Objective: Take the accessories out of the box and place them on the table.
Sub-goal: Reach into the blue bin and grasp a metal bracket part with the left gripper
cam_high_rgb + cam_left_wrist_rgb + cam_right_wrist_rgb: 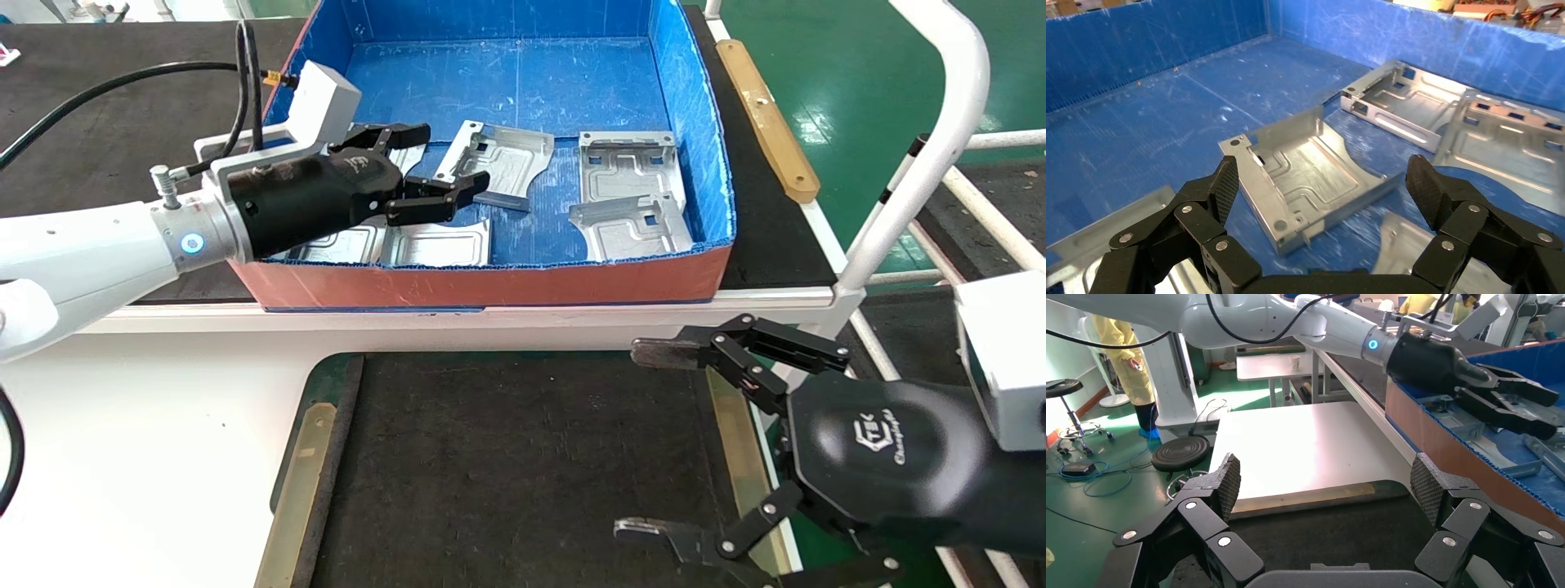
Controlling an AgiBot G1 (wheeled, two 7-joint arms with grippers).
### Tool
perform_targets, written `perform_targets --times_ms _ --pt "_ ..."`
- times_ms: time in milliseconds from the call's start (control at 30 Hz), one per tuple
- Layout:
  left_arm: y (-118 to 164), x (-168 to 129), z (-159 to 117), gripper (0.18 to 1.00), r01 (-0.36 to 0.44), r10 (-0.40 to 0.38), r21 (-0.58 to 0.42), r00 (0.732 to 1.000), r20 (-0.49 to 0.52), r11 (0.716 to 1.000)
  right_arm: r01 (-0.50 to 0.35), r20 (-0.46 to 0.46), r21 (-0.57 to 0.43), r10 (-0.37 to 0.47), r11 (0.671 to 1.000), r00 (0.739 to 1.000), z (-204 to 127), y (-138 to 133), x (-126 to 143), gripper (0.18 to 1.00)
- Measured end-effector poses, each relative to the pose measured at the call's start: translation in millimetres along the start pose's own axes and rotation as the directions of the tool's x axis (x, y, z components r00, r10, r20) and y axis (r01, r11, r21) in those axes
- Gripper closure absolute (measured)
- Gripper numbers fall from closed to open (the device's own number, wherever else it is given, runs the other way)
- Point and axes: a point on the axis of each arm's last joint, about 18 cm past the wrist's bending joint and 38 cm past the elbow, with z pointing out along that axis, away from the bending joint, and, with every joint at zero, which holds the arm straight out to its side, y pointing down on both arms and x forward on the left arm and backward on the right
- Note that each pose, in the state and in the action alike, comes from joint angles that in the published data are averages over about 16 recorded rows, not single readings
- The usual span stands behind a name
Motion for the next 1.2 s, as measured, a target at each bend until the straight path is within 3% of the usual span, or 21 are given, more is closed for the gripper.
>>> perform_targets --times_ms 533,1200 --pt "-8 -10 33 0.184 -0.038 0.042 -0.049 0.996 0.074 0.998 0.000 0.000 0.000 0.000 1.000 1.000 0 0 0 0.178" --pt "-6 -22 39 0.184 -0.075 0.090 -0.108 0.987 0.134 0.991 0.000 0.000 0.000 0.000 1.000 1.000 0 0 0 0.178"
